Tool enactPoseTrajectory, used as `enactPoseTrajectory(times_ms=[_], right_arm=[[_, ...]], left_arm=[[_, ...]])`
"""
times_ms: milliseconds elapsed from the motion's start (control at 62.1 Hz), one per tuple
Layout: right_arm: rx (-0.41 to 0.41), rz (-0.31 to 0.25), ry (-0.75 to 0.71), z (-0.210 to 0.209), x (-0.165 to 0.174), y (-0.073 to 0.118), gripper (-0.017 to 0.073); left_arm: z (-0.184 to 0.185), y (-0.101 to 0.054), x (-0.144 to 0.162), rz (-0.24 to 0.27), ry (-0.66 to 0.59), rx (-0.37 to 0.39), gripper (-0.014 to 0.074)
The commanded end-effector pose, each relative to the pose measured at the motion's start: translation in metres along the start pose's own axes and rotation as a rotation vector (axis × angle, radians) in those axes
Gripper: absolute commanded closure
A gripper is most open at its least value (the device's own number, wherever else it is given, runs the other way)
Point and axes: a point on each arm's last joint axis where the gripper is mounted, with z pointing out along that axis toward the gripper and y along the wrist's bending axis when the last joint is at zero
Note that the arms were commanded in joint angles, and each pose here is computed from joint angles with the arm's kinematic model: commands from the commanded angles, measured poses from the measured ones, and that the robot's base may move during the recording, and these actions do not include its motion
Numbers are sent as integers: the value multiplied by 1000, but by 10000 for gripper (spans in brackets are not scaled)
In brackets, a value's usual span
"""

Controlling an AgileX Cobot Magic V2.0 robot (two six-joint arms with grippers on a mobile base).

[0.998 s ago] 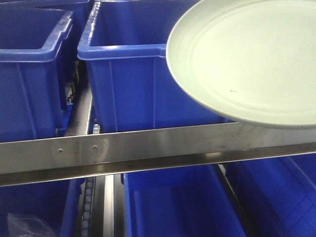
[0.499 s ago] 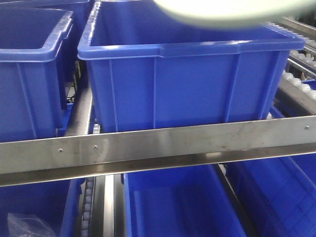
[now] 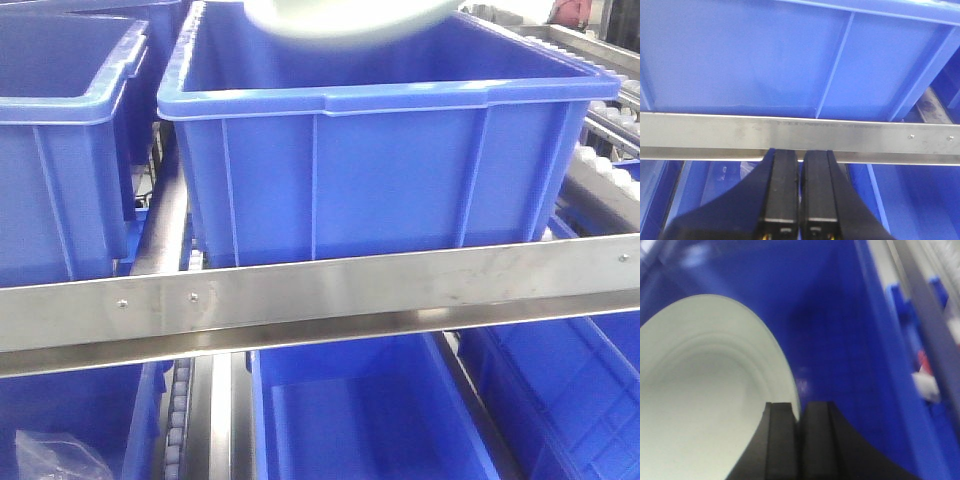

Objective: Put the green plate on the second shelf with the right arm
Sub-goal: 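Move the plate into the blue bin on the second shelf with the right gripper, then open the right gripper to release the plate in the bin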

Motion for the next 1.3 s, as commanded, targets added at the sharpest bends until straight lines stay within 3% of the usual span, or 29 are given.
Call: enactPoseTrajectory(times_ms=[0,434,724,1078,1175,1287], right_arm=[[-47,-1,-160,-9,-33,16,510],[-64,-9,-140,6,-24,24,505],[-53,-47,-138,4,-25,23,205],[-69,-55,-141,-35,-37,30,212],[-71,-55,-169,-56,-37,30,272],[-64,-80,-218,-85,-31,27,413]], left_arm=[[2,0,5,1,-42,17,470],[2,0,5,1,-42,17,470],[2,0,5,1,-42,17,470],[2,0,5,1,-42,17,470],[2,0,5,1,-42,17,470],[2,0,5,1,-42,17,470]])
